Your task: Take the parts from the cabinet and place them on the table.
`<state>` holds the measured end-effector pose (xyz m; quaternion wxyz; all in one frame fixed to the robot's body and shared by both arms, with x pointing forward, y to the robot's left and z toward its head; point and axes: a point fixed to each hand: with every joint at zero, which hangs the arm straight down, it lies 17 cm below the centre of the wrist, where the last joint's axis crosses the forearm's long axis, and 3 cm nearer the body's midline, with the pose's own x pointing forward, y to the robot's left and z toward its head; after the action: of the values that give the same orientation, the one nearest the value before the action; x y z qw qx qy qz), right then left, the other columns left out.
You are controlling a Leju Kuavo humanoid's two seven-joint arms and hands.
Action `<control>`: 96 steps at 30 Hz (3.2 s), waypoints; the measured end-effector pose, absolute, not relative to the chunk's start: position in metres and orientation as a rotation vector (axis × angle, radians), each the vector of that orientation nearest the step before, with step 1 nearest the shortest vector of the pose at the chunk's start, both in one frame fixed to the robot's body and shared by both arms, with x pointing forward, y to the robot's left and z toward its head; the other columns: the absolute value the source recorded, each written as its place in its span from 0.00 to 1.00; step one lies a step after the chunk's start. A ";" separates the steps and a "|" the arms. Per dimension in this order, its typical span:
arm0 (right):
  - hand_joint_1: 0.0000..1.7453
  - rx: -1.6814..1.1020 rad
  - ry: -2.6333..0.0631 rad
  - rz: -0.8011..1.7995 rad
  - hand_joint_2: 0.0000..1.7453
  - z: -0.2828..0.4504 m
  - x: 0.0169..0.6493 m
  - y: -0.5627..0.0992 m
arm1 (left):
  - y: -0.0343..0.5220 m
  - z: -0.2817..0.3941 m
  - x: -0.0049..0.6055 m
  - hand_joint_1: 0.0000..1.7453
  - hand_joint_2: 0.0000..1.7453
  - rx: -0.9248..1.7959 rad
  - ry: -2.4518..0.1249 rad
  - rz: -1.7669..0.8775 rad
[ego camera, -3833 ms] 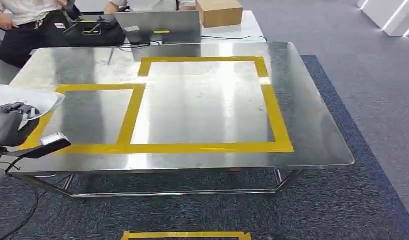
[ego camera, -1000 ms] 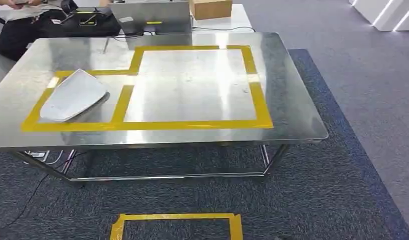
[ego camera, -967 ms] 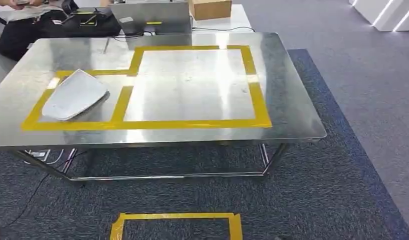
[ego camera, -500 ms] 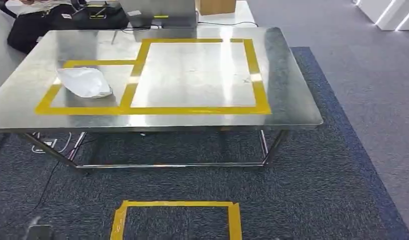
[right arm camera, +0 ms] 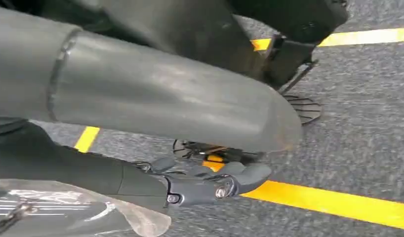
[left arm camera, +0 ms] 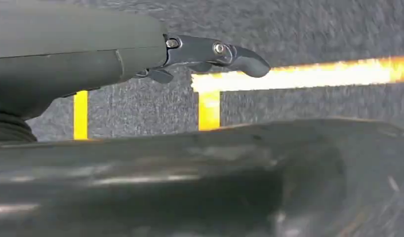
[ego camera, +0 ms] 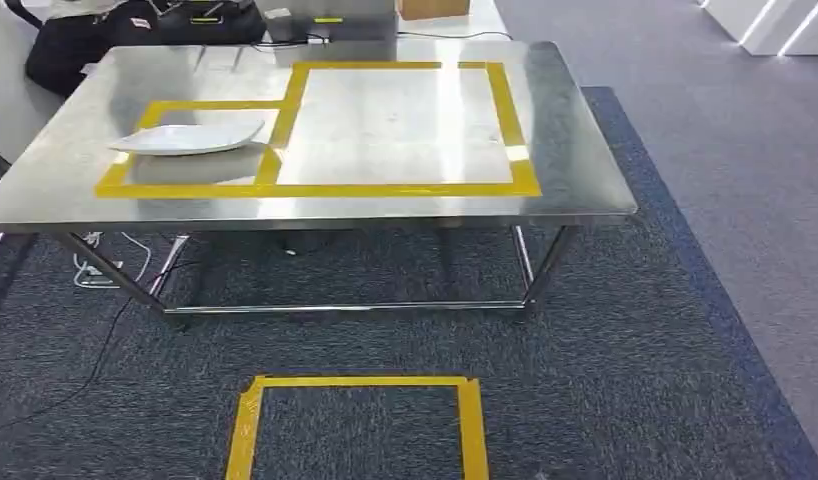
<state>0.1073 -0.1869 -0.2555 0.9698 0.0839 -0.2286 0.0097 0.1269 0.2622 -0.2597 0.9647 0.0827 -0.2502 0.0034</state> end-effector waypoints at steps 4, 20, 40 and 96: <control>0.00 0.175 -0.436 0.026 0.00 -0.257 0.101 -0.186 | 0.253 -0.264 0.115 0.00 0.00 0.138 -0.468 -0.015; 0.00 0.231 -0.426 0.136 0.00 -0.252 0.100 -0.148 | 0.232 -0.273 0.085 0.00 0.00 0.046 -0.336 -0.111; 0.00 0.209 -0.380 0.373 0.00 -0.258 0.076 -0.141 | 0.239 -0.271 0.095 0.00 0.00 0.130 -0.407 -0.243; 0.00 0.237 -0.433 0.036 0.00 -0.252 0.088 -0.155 | 0.230 -0.270 0.093 0.00 0.00 0.159 -0.403 -0.310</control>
<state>0.0885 -0.1548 -0.2524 0.9695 0.1174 -0.2144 0.0177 0.0929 0.2298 -0.2704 0.9648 0.0787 -0.1990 -0.1529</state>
